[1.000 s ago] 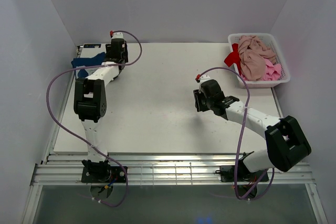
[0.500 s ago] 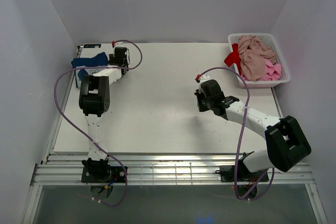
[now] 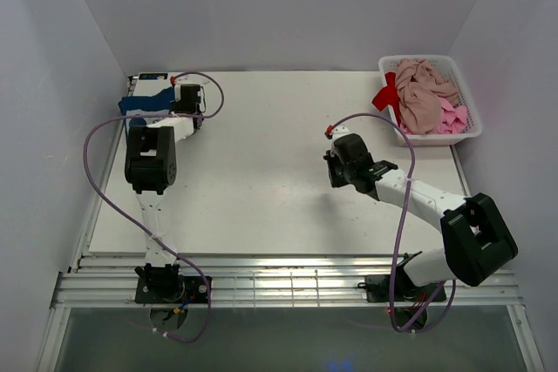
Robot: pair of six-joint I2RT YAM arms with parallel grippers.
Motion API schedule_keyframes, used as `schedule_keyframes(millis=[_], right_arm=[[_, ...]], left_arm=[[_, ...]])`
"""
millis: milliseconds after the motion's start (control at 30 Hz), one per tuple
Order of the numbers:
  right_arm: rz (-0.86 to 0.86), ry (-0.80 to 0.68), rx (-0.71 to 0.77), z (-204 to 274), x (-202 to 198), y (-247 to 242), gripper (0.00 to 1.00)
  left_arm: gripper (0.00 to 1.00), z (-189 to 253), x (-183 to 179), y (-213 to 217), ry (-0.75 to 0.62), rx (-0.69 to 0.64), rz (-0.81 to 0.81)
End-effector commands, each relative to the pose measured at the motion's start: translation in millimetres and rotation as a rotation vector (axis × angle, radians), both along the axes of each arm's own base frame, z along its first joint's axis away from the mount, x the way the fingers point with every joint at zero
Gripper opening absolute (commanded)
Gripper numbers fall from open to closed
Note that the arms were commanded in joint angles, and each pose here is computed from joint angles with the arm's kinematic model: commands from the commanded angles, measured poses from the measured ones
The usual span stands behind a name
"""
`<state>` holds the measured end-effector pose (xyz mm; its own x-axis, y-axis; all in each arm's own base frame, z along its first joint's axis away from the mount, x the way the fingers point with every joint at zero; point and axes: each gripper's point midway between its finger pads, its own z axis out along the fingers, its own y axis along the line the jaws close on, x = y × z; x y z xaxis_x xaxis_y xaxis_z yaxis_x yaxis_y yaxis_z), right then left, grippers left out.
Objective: Fold and stack the t-shirts
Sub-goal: Put the neatly folded tshirt into the corner of the board with the left arm
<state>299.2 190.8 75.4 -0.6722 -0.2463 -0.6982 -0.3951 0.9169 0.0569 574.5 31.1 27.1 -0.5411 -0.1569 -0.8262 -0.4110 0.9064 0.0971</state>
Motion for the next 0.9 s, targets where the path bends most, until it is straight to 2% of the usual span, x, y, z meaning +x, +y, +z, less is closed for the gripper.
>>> schedule_keyframes(millis=[0, 233, 467, 533, 567, 600, 667, 733, 767, 867], right_arm=[[0.015, -0.036, 0.026, 17.7, -1.5, 2.6, 0.08], [0.011, -0.061, 0.056, 34.0, -7.1, 0.3, 0.08], [0.008, -0.073, 0.07, 39.0, -14.7, -4.2, 0.08], [0.006, -0.068, 0.067, 36.1, -15.9, -5.3, 0.1], [0.005, -0.068, 0.066, 35.5, -15.6, -5.4, 0.18], [0.004, -0.066, 0.063, 33.5, -15.4, -5.6, 0.23], [0.007, -0.06, 0.046, 27.2, -13.1, -5.2, 0.34], [-0.016, -0.062, 0.015, 26.5, -6.5, -8.3, 0.35], [-0.024, -0.058, -0.001, 26.2, -4.9, -10.6, 0.36], [-0.048, -0.078, -0.014, 35.8, 2.8, -12.2, 0.41]], left_arm=[[0.0, -11.9, -39.0, 7.3, 0.107, -0.034, 0.049], [0.0, -21.8, -77.9, 13.4, 0.158, -0.06, 0.094], [0.0, -23.4, -87.3, 9.1, 0.161, -0.09, 0.082], [0.11, -20.2, -83.1, 5.8, 0.144, -0.102, 0.064], [0.31, -13.3, -76.4, 3.9, 0.116, -0.108, 0.051], [0.41, -9.0, -72.1, -0.1, 0.098, -0.124, 0.033], [0.54, 11.9, -60.0, -6.3, 0.026, -0.136, 0.012], [0.58, 37.2, -48.2, -18.7, -0.033, -0.109, -0.034], [0.58, 65.2, -36.7, -24.3, -0.114, -0.096, -0.055], [0.59, 126.1, -19.2, -49.4, -0.244, -0.03, -0.126]])
